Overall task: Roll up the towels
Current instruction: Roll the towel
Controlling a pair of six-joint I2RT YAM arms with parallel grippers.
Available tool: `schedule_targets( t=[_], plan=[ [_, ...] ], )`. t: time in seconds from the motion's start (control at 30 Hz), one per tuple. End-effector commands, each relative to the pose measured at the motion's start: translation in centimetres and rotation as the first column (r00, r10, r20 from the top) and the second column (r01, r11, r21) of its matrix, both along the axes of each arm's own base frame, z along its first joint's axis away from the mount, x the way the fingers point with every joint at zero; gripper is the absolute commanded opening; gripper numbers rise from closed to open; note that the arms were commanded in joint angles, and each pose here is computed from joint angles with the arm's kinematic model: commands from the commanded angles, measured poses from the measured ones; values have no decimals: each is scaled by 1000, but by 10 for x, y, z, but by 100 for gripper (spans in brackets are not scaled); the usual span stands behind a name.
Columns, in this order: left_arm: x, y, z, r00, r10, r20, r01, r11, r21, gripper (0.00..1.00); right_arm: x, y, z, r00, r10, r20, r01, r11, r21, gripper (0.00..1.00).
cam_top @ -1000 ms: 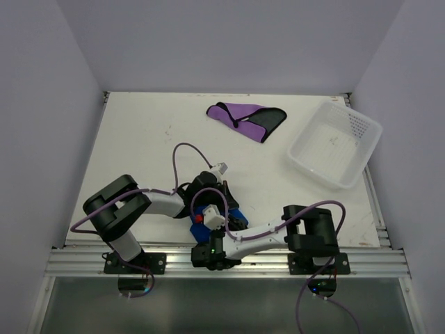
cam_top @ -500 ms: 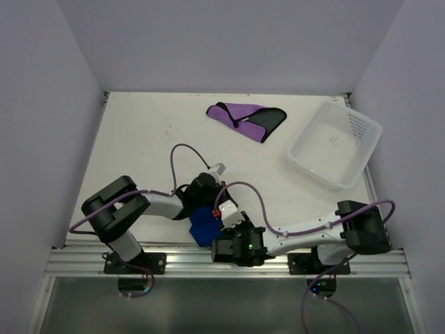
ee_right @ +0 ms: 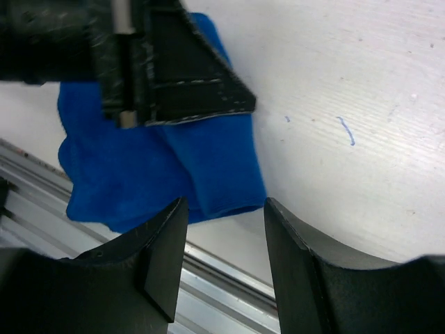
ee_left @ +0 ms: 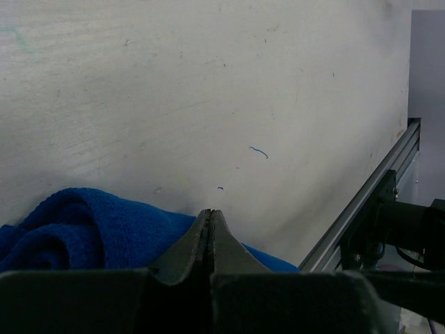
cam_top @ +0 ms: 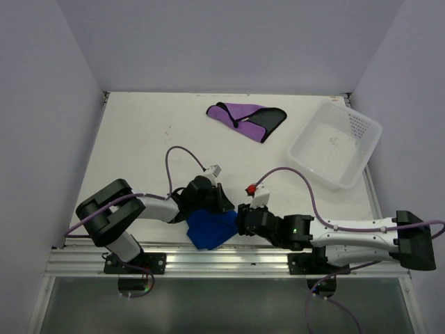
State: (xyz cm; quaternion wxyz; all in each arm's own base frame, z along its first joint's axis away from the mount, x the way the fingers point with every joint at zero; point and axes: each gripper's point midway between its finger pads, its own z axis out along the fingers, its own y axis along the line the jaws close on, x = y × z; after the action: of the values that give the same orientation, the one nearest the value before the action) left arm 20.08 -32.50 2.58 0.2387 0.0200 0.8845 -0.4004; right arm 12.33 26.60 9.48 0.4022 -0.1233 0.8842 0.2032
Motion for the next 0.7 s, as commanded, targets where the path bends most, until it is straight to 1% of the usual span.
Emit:
schedule_targets(
  t=[0.0, 0.03, 0.07, 0.13, 0.3, 0.57, 0.67],
  plan=[
    [-14, 30, -34, 998, 31, -49, -24, 991, 134, 0, 5, 13, 11, 997, 15, -82, 2, 979, 205, 52],
    [-14, 30, -34, 998, 30, -50, -23, 991, 133, 0, 12, 9, 11, 996, -6, -91, 25, 976, 215, 52],
    [-15, 30, -34, 998, 31, -50, -24, 991, 132, 0, 11, 11, 11, 994, 10, -108, 15, 974, 228, 52],
    [-15, 30, -34, 998, 32, -51, -26, 991, 129, 0, 17, 7, 8, 992, -6, -126, 36, 972, 233, 53],
    [-16, 31, -35, 998, 35, -52, -28, 991, 130, 0, 16, 9, -9, 980, 10, -199, 49, 957, 286, 54],
    [-18, 33, -32, 998, 33, -48, -26, 992, 127, 0, 13, 10, -50, 965, 6, -262, 54, 974, 219, 54],
    [-17, 33, -30, 999, 36, -41, -31, 991, 127, 0, 10, 16, -54, 961, 33, -273, 35, 970, 241, 54]
  ],
)
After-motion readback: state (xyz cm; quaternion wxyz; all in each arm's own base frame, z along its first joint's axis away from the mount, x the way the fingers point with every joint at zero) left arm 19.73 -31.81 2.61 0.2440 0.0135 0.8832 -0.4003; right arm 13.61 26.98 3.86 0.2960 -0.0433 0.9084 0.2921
